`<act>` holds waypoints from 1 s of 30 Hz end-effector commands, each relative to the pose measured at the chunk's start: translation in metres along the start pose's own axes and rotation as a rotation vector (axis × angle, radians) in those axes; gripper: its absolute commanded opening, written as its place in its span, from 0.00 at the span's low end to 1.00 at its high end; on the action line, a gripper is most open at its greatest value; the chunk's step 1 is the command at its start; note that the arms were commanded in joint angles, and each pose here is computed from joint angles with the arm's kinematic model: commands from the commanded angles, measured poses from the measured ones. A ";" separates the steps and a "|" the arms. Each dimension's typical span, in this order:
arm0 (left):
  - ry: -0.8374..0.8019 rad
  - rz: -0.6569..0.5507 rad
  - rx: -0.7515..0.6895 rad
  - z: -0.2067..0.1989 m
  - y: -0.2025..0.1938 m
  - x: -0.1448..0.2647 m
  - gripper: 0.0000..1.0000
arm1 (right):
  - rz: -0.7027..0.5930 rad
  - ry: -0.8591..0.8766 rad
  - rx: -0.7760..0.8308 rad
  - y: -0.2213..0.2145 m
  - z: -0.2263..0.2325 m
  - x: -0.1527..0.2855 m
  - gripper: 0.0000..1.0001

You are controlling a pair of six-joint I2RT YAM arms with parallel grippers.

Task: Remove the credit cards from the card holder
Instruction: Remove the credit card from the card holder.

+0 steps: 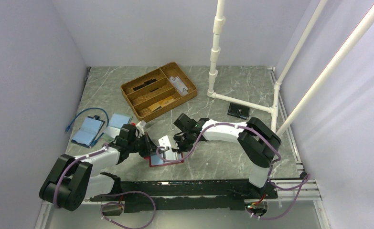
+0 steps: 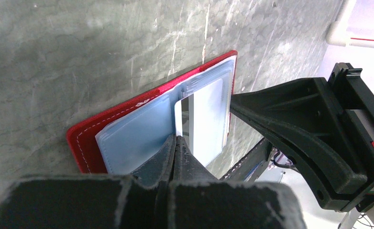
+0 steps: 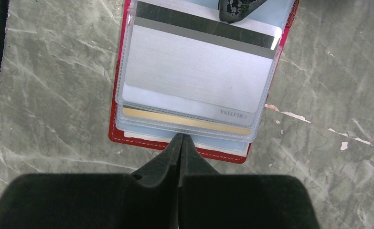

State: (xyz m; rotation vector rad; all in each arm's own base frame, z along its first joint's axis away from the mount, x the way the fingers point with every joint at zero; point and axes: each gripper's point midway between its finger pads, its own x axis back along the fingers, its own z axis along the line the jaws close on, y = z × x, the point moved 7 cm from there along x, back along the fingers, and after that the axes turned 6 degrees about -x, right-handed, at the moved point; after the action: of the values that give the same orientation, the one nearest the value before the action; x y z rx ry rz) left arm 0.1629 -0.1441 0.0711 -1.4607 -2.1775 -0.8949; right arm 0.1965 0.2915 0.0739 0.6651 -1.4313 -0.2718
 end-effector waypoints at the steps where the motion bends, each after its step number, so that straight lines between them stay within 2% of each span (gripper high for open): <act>1: 0.019 -0.017 0.020 0.003 0.000 0.002 0.00 | 0.214 0.034 -0.101 -0.045 0.012 -0.005 0.00; 7: 0.046 -0.057 0.033 0.003 0.002 0.008 0.00 | 0.226 0.029 -0.116 -0.048 0.010 -0.003 0.00; 10: -0.003 -0.080 0.040 -0.001 0.003 0.008 0.00 | 0.225 0.027 -0.118 -0.048 0.010 -0.002 0.00; 14: -0.073 -0.050 0.056 -0.006 0.002 0.004 0.00 | 0.224 0.031 -0.121 -0.047 0.010 -0.003 0.00; 17: -0.094 -0.027 0.080 -0.004 0.000 -0.002 0.06 | 0.224 0.032 -0.122 -0.047 0.010 -0.003 0.00; 23: -0.065 0.003 0.119 0.003 -0.005 -0.005 0.33 | 0.228 0.035 -0.127 -0.047 0.010 -0.004 0.00; 26: -0.026 0.007 0.131 0.006 -0.009 -0.002 0.42 | 0.232 0.040 -0.130 -0.048 0.010 -0.005 0.00; 30: -0.018 -0.001 0.133 0.008 -0.010 -0.001 0.43 | 0.233 0.043 -0.131 -0.048 0.011 -0.006 0.00</act>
State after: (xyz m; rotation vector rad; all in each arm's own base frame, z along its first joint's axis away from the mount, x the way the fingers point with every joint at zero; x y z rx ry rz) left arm 0.1610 -0.1477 0.0700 -1.4512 -2.2424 -0.7202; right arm 0.1978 0.2919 0.0740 0.6276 -1.4189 -0.2828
